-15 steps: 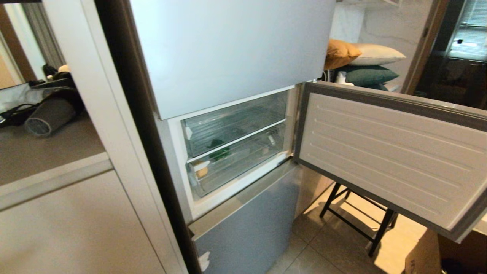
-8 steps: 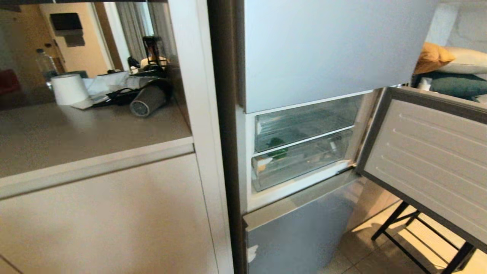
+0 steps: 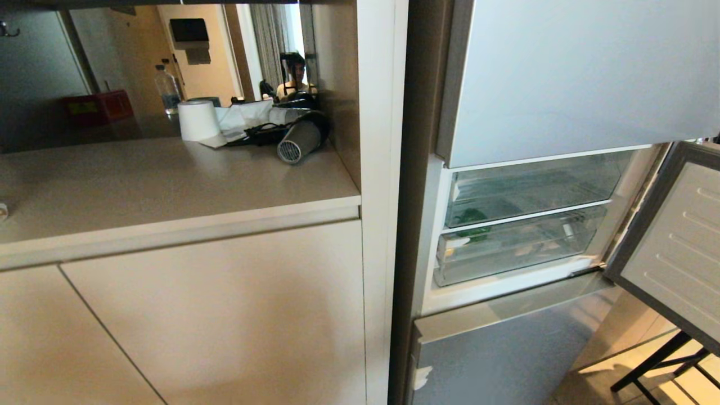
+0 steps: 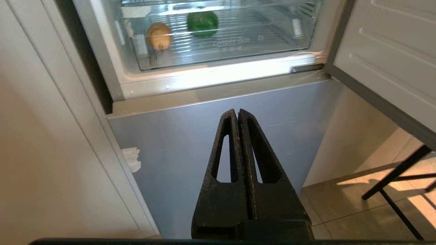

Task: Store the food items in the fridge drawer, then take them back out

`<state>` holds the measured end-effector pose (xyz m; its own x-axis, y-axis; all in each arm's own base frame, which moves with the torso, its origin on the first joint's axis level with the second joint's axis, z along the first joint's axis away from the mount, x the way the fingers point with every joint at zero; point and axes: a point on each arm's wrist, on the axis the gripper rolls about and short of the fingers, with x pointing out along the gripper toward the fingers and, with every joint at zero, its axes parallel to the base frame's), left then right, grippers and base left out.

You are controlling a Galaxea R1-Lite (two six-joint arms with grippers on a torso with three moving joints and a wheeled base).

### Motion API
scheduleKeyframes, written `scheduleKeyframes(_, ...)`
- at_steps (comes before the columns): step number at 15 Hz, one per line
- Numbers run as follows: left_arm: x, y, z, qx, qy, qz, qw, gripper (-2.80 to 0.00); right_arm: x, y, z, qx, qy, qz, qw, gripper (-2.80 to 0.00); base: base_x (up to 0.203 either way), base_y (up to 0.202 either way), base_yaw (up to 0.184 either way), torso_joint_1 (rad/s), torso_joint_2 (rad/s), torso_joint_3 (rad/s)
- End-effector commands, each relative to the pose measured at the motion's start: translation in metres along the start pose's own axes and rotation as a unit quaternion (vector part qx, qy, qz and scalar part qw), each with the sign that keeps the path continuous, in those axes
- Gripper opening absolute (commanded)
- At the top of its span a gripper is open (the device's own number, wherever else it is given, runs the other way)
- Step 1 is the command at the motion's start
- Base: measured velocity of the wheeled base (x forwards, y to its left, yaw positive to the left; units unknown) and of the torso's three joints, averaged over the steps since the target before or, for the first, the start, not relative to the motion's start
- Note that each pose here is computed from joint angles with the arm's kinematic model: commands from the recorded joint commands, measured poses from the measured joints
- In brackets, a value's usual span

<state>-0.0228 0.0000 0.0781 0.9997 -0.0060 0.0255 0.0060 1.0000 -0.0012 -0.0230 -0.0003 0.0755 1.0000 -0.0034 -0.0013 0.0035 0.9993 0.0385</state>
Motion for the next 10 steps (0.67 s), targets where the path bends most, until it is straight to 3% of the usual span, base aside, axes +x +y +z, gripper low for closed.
scheduleKeyframes(1, 0.0006, 0.0000, -0.0031, 0.000, 0.005, 0.000, 1.0000, -2.80, 0.0001, 0.0000, 0.0000, 0.000, 0.001, 0.000, 1.000, -2.80, 0.000, 0.000, 0.000, 0.000, 0.00, 0.000)
scheduleKeyframes(4, 0.0006, 0.0000, -0.0030, 0.000, 0.004, 0.000, 1.0000, -2.80, 0.0001, -0.0001, 0.0000, 0.000, 0.001, 0.000, 1.000, -2.80, 0.000, 0.000, 0.000, -0.024, 0.08, 0.041)
scheduleKeyframes(10, 0.0006, 0.0000, -0.0030, 0.000, 0.004, 0.000, 1.0000, -2.80, 0.0001, -0.0001, 0.0000, 0.001, 0.001, 0.000, 1.000, -2.80, 0.000, 0.000, 0.000, -0.144, 0.37, 0.227)
